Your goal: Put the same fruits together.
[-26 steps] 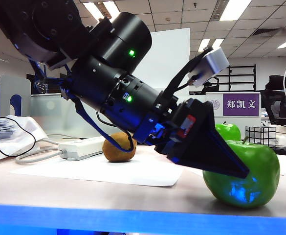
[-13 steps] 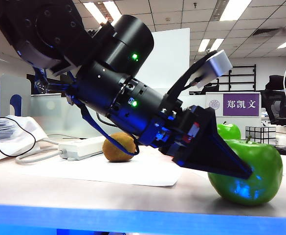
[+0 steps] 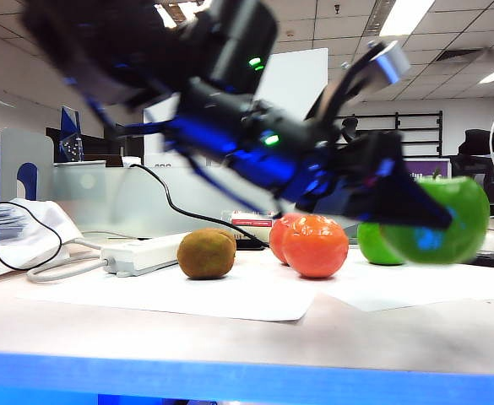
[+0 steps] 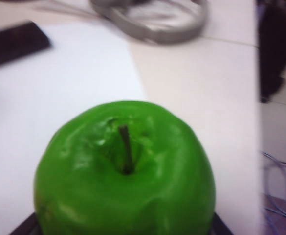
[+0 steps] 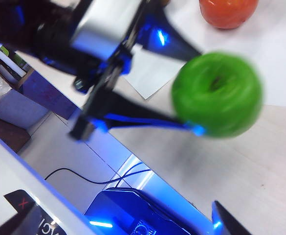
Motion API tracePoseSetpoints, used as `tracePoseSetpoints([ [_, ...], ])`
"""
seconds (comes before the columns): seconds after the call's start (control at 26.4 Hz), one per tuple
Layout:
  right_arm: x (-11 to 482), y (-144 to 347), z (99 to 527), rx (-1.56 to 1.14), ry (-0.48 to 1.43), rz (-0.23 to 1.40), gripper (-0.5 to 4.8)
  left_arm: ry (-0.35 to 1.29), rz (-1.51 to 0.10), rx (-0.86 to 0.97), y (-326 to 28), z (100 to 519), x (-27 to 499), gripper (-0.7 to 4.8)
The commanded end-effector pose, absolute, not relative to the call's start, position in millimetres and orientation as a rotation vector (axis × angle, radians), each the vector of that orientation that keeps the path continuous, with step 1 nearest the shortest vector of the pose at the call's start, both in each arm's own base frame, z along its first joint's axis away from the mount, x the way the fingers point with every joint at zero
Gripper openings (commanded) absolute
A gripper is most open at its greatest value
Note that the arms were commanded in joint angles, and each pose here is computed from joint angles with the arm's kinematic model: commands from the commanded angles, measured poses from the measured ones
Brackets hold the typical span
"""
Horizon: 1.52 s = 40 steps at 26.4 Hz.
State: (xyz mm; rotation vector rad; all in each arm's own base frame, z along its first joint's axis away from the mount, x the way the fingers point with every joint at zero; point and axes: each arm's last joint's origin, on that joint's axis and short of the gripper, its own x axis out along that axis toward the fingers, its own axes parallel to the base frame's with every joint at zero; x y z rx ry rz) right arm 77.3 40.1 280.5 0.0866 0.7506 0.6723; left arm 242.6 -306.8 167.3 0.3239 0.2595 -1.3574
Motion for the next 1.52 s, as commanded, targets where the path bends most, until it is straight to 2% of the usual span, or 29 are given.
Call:
tracePoseSetpoints([
  [0.04, 78, 40, 283, 0.083, 0.727, 0.679, 4.79, 0.208, -1.236, 0.344, -320, 176, 256, -0.06],
  [0.15, 78, 40, 283, 0.083, 0.725, 0.68, 4.79, 0.183, -1.071, 0.374, -332, 180, 266, -0.06],
  [0.49, 79, 41, 285, 0.079, 0.699, 0.683, 4.79, 0.125, -0.994, 0.344, -364, 193, 280, -0.06],
  [0.76, 79, 41, 285, 0.079, 0.7, 0.683, 4.79, 0.124, -0.796, 0.376, -379, 189, 283, -0.06],
  [1.52, 80, 41, 286, 0.079, 0.691, 0.683, 4.79, 0.154, -0.73, 0.372, -396, 174, 300, -0.06],
])
